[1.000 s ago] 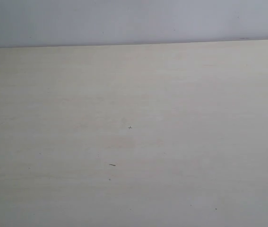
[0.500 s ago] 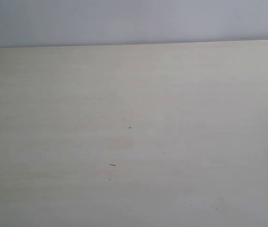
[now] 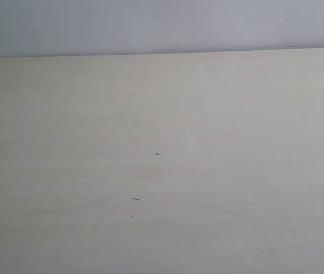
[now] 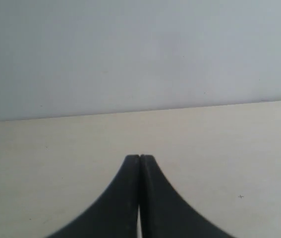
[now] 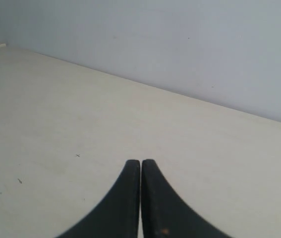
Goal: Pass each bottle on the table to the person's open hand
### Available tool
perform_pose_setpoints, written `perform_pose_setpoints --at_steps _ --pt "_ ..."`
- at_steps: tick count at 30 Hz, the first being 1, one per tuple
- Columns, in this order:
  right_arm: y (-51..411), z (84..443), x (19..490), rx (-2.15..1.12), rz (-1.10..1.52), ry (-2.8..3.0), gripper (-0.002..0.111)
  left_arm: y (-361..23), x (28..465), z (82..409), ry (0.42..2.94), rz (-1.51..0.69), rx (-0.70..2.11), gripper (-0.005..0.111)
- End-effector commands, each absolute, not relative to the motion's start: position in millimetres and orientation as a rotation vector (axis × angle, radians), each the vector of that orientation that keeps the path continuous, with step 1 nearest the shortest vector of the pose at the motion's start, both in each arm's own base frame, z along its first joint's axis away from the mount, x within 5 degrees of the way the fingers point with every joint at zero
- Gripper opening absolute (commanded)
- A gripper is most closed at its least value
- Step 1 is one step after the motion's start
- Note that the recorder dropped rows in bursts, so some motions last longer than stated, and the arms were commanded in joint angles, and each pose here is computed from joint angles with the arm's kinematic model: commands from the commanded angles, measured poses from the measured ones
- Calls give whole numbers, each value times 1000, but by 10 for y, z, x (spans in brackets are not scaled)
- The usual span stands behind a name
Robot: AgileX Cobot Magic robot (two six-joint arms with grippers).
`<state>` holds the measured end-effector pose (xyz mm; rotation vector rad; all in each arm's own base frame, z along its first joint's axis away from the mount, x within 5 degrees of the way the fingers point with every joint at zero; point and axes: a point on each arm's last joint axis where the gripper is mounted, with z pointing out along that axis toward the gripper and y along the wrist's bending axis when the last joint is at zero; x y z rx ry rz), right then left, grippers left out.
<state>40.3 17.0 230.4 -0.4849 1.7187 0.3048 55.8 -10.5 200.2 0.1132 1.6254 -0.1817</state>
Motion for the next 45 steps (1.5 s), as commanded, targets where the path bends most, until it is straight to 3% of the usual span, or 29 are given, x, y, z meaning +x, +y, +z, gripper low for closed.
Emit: perform_pose_setpoints --at_steps 1,35,45 --pt "171 2301 403 -490 302 1705 1 -100 556 2031 1598 -232 50 0" --pt "167 2301 404 -482 295 1707 1 -101 556 2038 1593 -258 26 0" --pt "10 2400 476 -33 37 1577 1 -101 556 2038 1593 -258 26 0"
